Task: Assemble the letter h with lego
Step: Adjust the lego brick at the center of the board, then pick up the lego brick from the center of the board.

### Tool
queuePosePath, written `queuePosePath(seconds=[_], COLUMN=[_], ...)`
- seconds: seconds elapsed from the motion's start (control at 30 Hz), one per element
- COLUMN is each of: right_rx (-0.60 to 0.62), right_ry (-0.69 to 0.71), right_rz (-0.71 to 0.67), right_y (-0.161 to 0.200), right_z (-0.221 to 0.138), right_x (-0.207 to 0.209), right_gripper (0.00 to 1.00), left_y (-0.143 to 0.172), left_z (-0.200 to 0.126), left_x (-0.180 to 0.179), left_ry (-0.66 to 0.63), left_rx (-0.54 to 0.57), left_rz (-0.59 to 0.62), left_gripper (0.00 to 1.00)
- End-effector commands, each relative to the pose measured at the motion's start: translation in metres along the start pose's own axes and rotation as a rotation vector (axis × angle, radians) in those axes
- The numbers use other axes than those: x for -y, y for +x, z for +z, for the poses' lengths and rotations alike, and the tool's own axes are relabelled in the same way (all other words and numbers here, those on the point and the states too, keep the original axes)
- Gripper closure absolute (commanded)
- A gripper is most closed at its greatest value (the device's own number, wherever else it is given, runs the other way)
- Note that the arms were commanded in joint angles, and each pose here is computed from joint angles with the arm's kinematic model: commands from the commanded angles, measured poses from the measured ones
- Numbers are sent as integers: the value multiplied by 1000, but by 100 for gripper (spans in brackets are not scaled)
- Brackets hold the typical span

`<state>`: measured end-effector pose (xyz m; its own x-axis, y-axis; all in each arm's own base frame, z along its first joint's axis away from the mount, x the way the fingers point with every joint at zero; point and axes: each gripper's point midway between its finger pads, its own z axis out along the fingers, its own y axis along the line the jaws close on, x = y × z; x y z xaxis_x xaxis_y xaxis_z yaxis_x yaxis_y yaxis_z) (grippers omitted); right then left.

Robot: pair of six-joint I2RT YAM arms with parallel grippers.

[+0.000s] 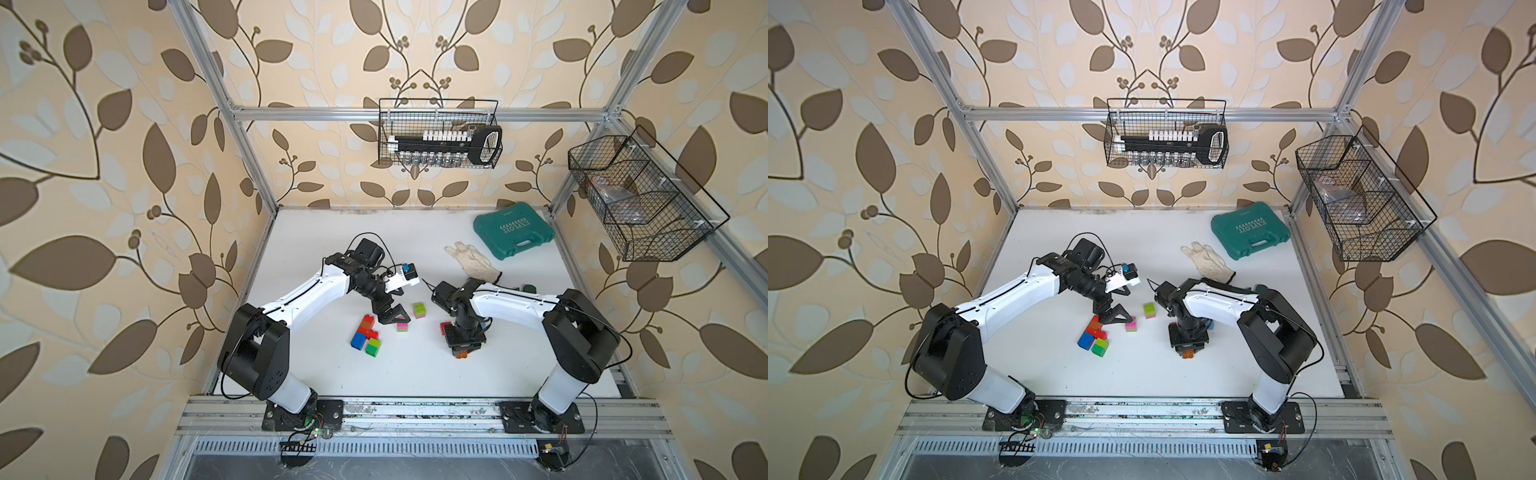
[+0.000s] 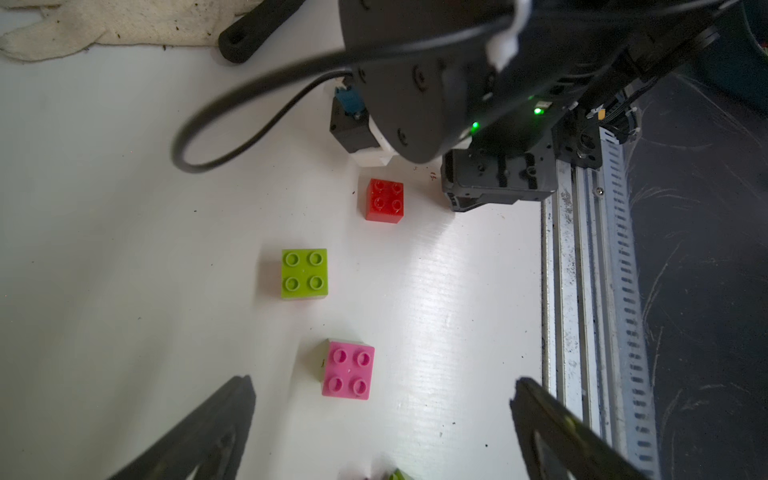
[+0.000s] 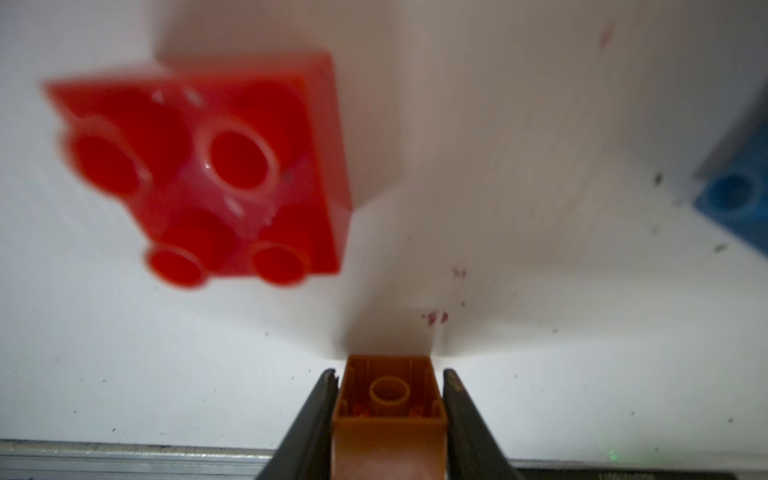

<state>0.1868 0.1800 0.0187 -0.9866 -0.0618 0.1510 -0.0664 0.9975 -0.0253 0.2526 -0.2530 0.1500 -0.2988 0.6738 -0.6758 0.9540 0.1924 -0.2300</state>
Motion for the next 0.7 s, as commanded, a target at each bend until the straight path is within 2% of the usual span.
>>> queuePosePath(seconds=[0.0, 0.1, 0.17, 0.33, 0.47, 0.67], right_rx=[89, 154, 204, 257, 276, 261], right_ry=[-5, -4, -29, -70, -93, -63], right_rz=[4, 34, 40, 64, 64, 40], right_y=[-28, -42, -45, -32, -22, -20], right_z=[-5, -12, -21, -42, -37, -14], right_x=[-3, 2, 1, 9, 8, 5], right_gripper=[60, 60, 56, 50, 47, 48], left_y=[-7, -7, -7, -6, 0, 13], left_z=[-10, -9, -9, -9, -11, -30], left_x=[7, 6, 5, 4, -7, -48], left_ry=[8, 8, 10, 3, -37, -194], left_rx=[40, 41, 38, 32, 12, 16], left_rz=[29, 25, 23, 24, 11, -75], left_gripper=[1, 1, 1, 1, 1, 1])
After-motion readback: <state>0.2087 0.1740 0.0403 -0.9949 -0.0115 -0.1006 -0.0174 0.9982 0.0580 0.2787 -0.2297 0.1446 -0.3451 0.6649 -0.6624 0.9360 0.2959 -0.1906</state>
